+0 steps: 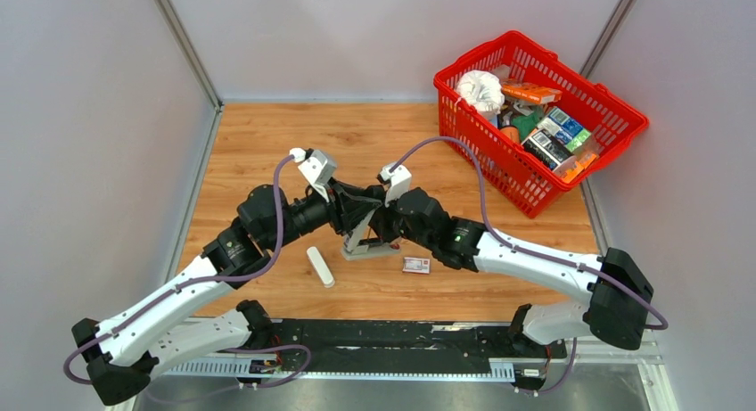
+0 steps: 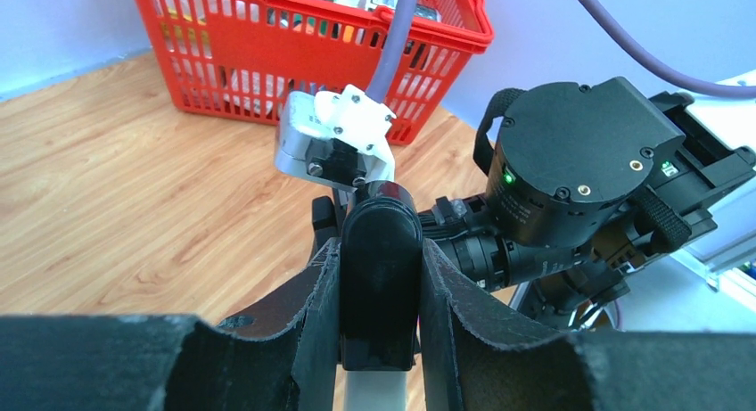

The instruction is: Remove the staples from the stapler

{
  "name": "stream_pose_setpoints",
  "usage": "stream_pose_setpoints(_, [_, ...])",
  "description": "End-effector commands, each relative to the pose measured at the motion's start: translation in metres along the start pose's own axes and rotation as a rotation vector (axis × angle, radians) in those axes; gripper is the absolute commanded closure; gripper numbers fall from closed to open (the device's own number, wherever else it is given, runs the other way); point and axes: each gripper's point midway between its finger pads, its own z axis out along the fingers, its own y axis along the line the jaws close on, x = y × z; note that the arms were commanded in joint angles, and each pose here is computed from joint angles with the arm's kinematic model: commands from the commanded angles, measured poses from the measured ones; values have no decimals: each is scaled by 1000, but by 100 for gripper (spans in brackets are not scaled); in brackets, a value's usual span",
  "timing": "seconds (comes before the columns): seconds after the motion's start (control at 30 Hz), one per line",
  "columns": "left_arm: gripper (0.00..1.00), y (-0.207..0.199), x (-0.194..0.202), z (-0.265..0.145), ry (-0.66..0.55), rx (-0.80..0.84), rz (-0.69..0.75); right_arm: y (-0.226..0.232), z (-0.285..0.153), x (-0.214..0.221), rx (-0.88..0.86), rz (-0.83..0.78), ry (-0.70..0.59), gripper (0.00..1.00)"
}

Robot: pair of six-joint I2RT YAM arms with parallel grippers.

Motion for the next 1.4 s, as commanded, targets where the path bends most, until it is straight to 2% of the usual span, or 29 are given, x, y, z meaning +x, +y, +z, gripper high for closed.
stream_pose_setpoints(0.0, [100,1,-66,-8,-251,-44,23,16,1,-2,-75,46,-27,100])
stream_pose_setpoints(0.47, [100,29,-70,-2,-307,-183,22,24,17,23,-123,153,5,100])
stream_pose_setpoints(0.77, [100,41,-60,7,-296,-236,26,35,23,9,-165,148,-21,100])
stream_pose_setpoints(1.37, [100,71,-63,13,-264,-403,93,43,40,21,-314,174,-6,100])
